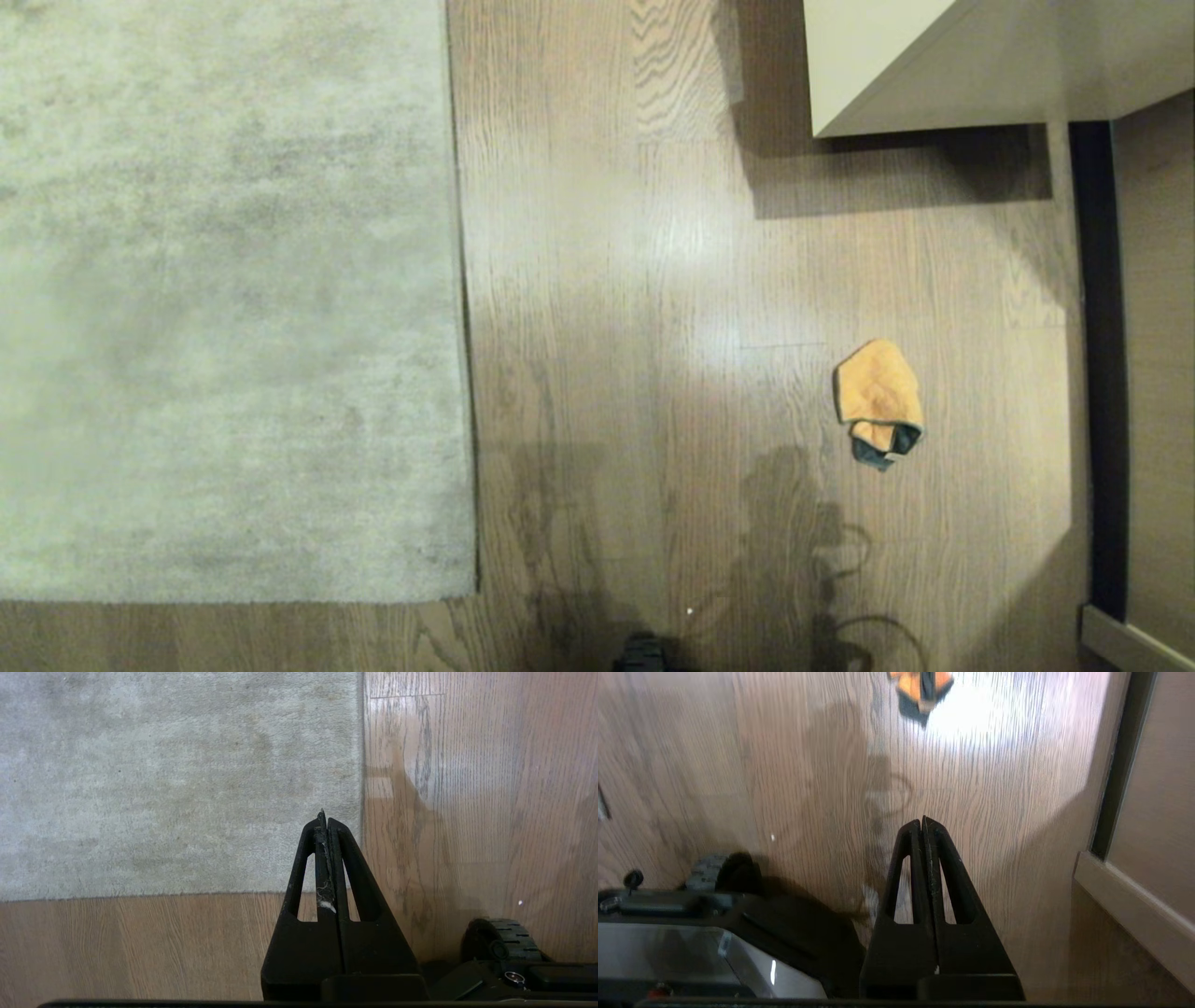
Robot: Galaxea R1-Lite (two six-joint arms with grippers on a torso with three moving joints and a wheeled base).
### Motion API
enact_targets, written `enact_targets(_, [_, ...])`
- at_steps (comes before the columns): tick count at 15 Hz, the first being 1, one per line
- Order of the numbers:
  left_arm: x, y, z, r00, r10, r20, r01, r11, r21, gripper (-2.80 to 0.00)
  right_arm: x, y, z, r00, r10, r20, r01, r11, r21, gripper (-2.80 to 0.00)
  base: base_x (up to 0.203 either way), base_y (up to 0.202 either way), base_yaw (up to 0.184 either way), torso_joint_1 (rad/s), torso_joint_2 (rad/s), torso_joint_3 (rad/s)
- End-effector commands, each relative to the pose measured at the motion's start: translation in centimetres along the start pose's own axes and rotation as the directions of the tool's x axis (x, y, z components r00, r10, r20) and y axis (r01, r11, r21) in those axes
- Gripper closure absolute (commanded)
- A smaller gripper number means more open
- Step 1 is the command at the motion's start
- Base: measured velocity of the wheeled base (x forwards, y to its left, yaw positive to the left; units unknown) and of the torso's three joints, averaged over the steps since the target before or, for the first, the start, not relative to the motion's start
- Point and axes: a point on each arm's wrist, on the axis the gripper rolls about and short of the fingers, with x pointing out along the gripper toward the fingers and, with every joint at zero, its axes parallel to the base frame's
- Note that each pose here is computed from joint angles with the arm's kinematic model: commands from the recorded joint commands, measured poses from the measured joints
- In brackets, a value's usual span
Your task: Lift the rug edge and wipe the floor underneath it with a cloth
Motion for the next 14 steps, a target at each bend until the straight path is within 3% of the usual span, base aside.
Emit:
enact_targets(1, [0.01,0.0,0.0,1.0,0.0,-0.001,0.0,1.0,0.0,0.0,-0.32,0.01,-0.14,0.999,0.001,0.042,-0.001,1.0,-0.003,0.0,0.0,0.0,0.0,0.0,0.0,0.0])
enact_targets(14, [0.01,0.0,0.0,1.0,0.0,-0.001,0.0,1.0,0.0,0.0,-0.32,0.01,-0.14,0.999,0.002,0.042,-0.002,1.0,0.0,0.0,0.0,0.0,0.0,0.0,0.0,0.0])
